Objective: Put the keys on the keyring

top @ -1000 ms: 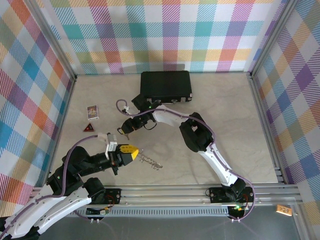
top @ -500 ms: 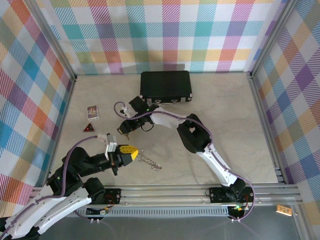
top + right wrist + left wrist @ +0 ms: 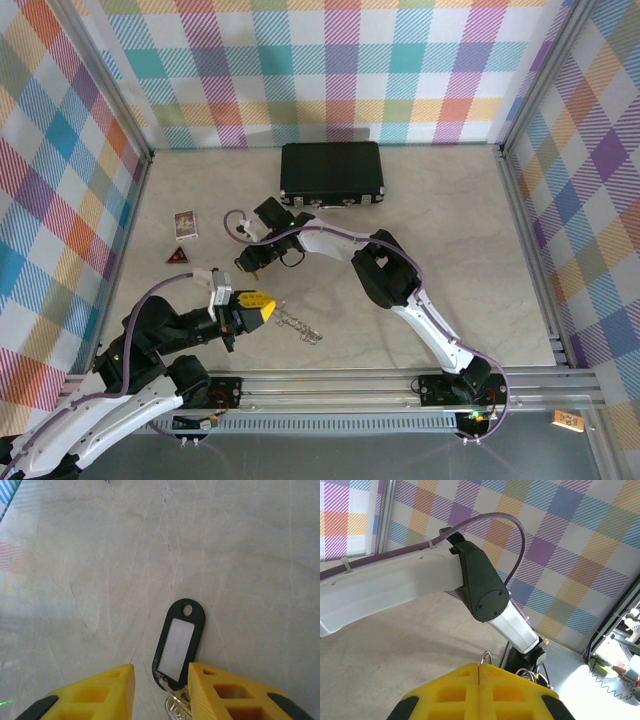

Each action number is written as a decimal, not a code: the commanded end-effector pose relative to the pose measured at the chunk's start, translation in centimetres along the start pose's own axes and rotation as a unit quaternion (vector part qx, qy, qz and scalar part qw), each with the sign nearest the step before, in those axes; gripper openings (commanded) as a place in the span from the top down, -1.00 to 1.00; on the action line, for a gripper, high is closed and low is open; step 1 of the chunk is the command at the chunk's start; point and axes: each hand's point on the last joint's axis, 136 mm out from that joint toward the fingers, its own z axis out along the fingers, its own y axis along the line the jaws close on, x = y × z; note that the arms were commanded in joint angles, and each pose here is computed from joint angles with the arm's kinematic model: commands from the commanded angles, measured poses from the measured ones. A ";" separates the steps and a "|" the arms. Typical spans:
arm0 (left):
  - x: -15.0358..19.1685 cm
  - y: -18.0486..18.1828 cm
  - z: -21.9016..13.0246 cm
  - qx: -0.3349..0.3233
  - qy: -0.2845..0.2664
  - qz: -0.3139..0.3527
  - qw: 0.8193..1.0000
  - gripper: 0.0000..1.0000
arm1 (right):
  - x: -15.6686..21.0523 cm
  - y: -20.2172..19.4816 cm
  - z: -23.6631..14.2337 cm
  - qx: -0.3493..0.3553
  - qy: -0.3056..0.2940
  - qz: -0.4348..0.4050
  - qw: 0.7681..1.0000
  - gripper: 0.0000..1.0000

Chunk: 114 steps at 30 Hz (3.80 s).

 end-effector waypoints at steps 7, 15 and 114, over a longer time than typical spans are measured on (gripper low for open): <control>-1.5 -0.7 -0.3 0.014 -0.034 0.003 0.999 1.00 | 1.5 0.1 0.5 0.004 0.021 -0.004 1.000 0.48; -1.5 -0.4 -0.2 0.007 -0.034 0.003 0.999 1.00 | 1.4 0.3 0.1 0.004 0.021 -0.010 1.000 0.72; 0.3 0.8 3.3 0.010 0.012 -0.005 1.000 1.00 | 24.2 -1.0 -18.0 0.110 0.041 0.251 0.961 0.48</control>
